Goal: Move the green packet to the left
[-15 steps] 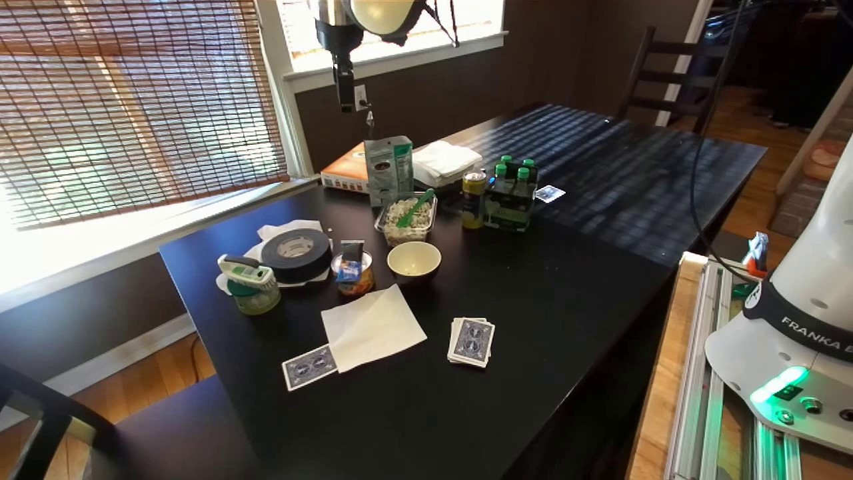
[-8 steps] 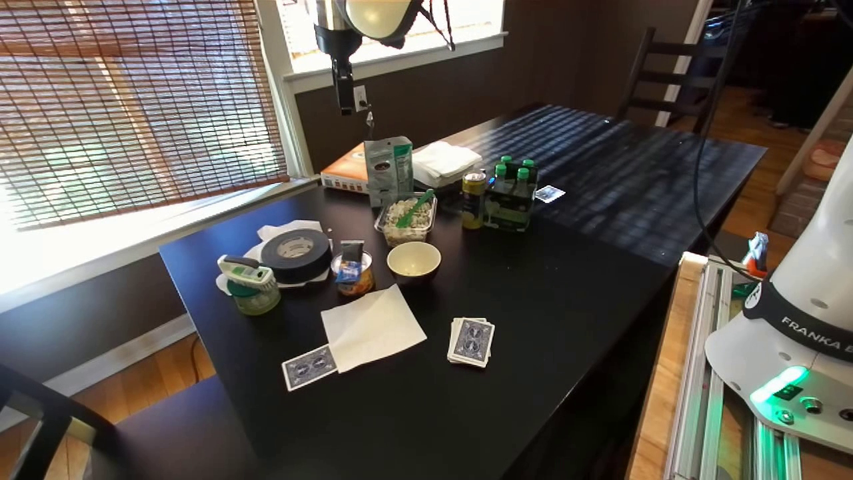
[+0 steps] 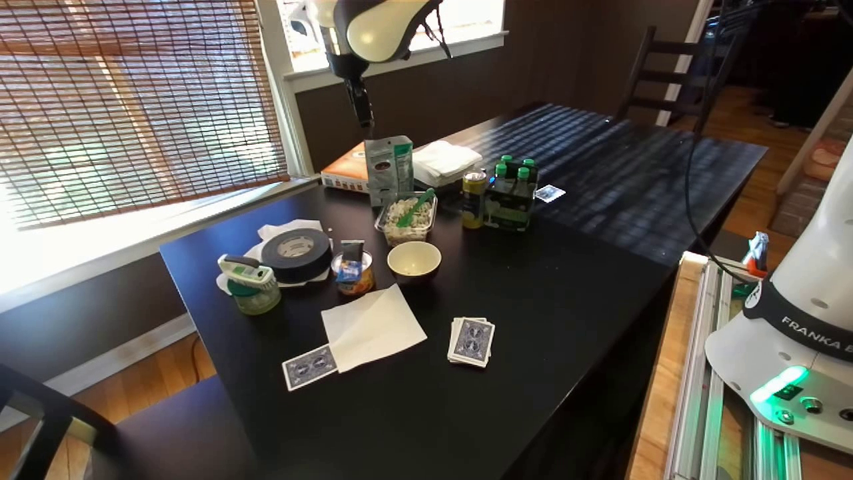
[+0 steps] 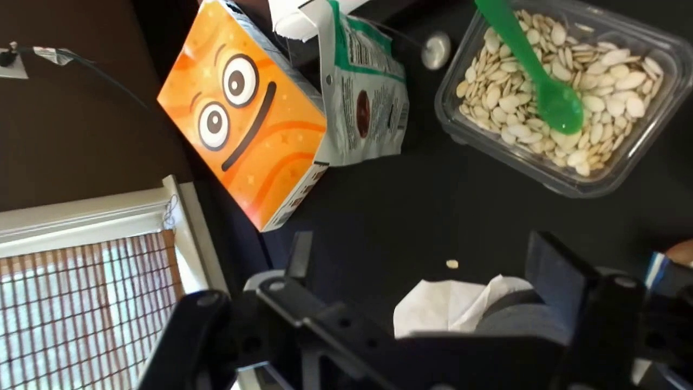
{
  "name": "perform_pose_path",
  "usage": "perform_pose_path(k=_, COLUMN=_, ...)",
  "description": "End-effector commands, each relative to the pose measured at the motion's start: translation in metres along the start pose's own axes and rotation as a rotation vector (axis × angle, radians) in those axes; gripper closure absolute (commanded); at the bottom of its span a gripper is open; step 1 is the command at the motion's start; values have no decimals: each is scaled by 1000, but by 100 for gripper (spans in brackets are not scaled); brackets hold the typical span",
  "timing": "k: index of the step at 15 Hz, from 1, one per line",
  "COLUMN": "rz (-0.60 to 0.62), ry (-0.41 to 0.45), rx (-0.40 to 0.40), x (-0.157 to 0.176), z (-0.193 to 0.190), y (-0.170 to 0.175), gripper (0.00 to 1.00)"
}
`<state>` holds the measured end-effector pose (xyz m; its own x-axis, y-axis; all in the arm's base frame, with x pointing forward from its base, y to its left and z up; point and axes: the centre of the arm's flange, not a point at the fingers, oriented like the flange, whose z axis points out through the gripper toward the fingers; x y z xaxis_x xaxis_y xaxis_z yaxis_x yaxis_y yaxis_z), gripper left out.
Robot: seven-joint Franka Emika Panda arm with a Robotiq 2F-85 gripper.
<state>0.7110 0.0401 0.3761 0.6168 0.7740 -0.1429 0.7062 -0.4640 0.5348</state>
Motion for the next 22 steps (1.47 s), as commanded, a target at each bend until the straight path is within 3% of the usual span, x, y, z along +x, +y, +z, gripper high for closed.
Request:
perform_pose_path(k=1, rz=-113, ry=-69, rx=29, x=44, z=67, y=38, gripper=0)
perform_pose_path(k=4, rz=-121, ry=-33, rx=85, x=55, z=116, y=47, gripper=0)
perform_pose_path(k=7, rz=-25, ry=-59, rx=91, x=54, z=154, y=65, gripper=0)
perform_pose_path(k=8, rz=-63, ry=-57, rx=87, x=19, z=128, y=15, gripper=0)
perform_pose_path(k=17, rz=-11, ry=-48, rx=94, x=23, z=145, y=34, gripper=0)
perform_pose_path(k=22, rz=152, ry=-90, rx=140, x=-13, z=174, y=69, gripper=0)
